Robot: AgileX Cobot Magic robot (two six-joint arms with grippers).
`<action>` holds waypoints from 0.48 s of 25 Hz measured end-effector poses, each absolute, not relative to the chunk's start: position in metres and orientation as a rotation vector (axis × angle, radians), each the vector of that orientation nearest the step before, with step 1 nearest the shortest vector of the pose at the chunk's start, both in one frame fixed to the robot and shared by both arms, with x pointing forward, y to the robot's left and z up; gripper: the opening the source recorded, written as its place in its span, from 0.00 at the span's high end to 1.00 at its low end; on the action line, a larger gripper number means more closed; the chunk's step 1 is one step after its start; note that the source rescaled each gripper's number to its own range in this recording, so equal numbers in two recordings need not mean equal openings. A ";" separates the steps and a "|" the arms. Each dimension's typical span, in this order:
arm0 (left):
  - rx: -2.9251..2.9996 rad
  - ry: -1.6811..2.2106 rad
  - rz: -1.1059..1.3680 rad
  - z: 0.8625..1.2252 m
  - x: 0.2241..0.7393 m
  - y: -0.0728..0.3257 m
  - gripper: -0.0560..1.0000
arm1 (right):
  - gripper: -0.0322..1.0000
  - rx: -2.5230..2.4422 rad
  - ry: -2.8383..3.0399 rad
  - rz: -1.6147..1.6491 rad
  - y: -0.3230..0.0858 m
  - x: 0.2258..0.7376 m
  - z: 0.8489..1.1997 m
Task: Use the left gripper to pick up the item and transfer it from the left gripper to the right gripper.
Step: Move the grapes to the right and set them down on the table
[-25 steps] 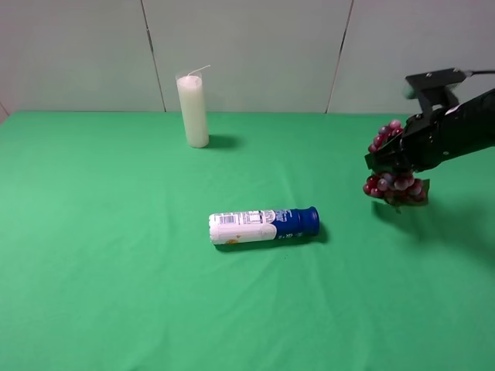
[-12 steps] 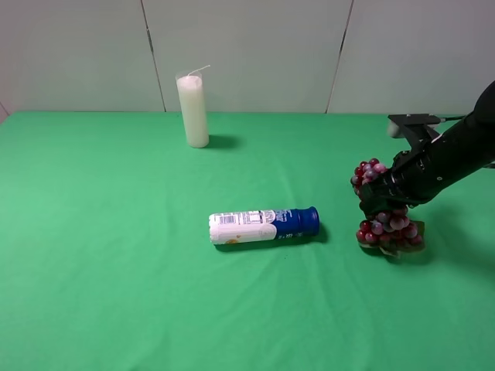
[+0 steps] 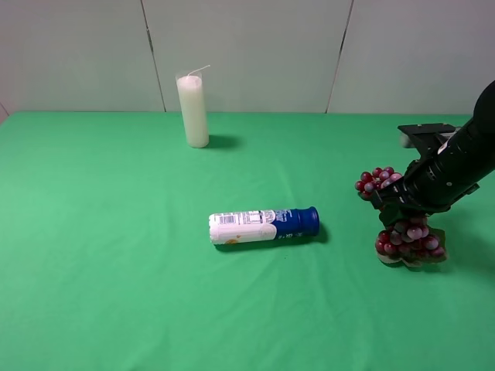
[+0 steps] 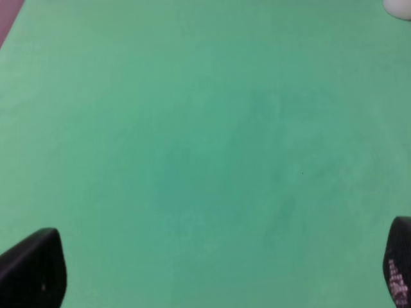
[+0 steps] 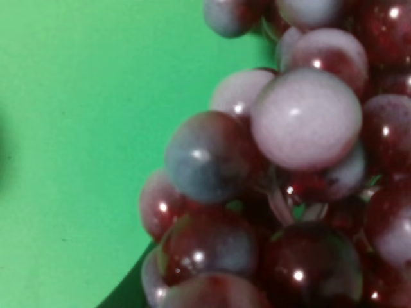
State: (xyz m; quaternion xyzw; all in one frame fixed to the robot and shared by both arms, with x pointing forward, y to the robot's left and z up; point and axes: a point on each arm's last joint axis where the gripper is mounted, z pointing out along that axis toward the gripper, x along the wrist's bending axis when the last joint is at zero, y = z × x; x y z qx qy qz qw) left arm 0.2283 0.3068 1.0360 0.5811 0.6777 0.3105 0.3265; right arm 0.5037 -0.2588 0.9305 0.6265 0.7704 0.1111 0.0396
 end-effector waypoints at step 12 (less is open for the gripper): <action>1.523 1.775 0.813 1.036 0.228 0.307 0.00 | 0.02 1.944 2.337 0.338 -0.259 0.504 0.931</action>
